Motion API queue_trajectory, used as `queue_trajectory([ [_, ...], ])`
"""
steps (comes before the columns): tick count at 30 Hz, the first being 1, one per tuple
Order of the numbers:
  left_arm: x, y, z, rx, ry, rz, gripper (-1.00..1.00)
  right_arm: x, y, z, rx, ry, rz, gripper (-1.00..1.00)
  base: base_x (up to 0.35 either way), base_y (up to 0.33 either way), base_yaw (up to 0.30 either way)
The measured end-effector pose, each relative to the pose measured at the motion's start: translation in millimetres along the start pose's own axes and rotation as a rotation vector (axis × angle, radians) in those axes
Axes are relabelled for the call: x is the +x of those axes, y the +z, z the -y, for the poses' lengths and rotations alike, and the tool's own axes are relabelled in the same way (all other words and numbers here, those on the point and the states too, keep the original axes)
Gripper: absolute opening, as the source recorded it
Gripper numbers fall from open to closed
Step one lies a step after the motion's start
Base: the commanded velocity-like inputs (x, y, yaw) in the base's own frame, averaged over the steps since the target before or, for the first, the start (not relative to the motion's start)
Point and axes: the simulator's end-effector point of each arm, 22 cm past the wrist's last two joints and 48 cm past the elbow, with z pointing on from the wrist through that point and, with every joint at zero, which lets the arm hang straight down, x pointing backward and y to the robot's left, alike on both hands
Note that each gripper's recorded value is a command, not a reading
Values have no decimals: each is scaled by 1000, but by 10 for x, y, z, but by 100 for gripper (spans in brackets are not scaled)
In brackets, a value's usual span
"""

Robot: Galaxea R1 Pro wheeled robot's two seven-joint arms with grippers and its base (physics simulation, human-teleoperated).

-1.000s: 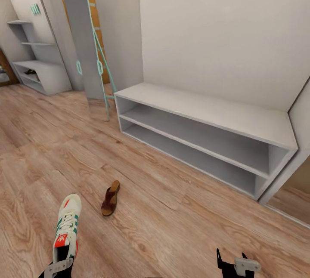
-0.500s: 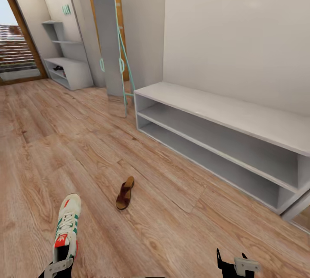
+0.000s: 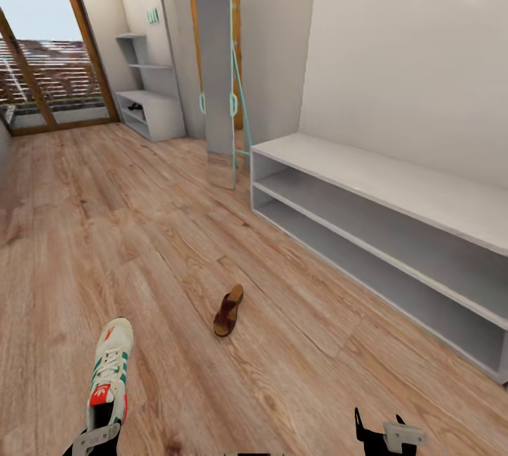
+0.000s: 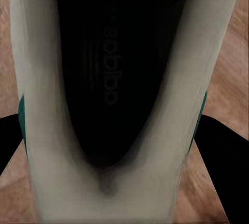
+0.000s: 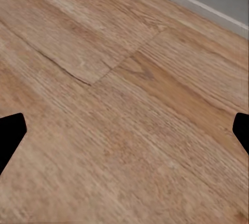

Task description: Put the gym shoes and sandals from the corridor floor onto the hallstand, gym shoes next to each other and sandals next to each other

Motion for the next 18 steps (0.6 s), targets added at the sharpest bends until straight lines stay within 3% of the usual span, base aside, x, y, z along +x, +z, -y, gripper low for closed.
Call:
queue_trajectory([
  [8,15,-1,-4,-2,-1,-3,-100,17,-4,-1,-1,-2,-3,100,66,-32,274],
  [18,39,-3,3,-1,-1,-8,-100,38,-6,0,-1,-2,-8,100,135,-217,274],
])
